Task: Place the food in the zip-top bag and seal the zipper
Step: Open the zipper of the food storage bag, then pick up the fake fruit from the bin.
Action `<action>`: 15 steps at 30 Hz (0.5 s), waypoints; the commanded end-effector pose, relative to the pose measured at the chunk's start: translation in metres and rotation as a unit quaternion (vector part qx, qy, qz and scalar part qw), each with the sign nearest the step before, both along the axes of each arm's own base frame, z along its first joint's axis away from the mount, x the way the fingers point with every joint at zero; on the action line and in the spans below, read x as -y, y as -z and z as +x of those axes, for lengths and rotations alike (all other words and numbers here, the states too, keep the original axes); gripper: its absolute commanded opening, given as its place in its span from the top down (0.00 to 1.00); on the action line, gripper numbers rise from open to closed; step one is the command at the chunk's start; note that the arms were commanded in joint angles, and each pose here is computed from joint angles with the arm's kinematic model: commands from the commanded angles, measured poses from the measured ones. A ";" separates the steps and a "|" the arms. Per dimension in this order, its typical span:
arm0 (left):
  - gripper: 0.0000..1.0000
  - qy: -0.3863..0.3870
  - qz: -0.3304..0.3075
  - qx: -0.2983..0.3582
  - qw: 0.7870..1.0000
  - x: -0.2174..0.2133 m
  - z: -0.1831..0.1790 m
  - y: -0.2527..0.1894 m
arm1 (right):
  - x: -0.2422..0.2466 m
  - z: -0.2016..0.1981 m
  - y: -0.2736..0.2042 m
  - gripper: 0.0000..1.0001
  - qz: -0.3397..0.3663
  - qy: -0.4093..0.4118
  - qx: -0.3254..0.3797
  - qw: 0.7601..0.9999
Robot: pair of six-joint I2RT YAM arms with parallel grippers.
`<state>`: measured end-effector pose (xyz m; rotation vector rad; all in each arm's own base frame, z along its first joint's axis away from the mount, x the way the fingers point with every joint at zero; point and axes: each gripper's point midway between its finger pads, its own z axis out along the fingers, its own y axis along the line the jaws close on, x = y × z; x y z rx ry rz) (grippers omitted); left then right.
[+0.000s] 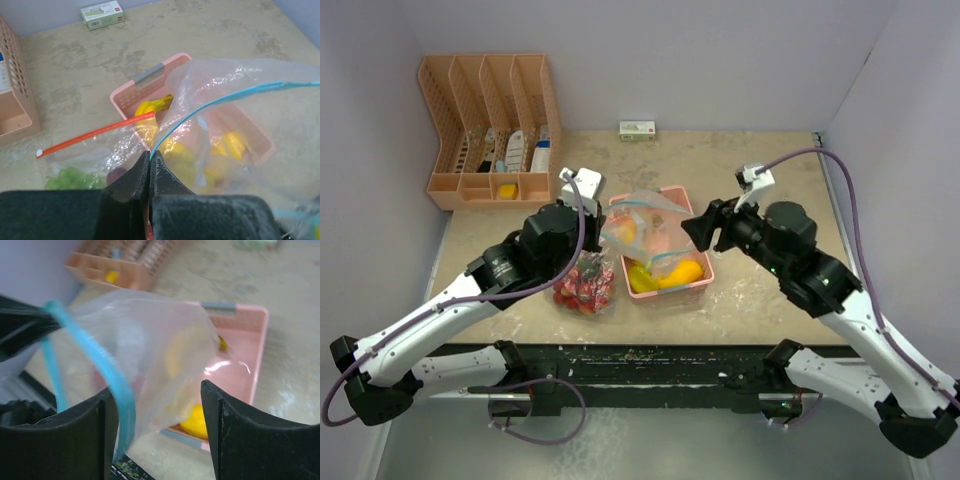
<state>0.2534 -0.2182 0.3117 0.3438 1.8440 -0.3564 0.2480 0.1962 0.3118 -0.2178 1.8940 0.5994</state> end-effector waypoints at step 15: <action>1.00 -0.112 -0.009 0.107 0.988 -0.091 -0.015 -0.098 | -0.018 0.005 -0.014 0.20 0.015 -0.044 0.041 0.998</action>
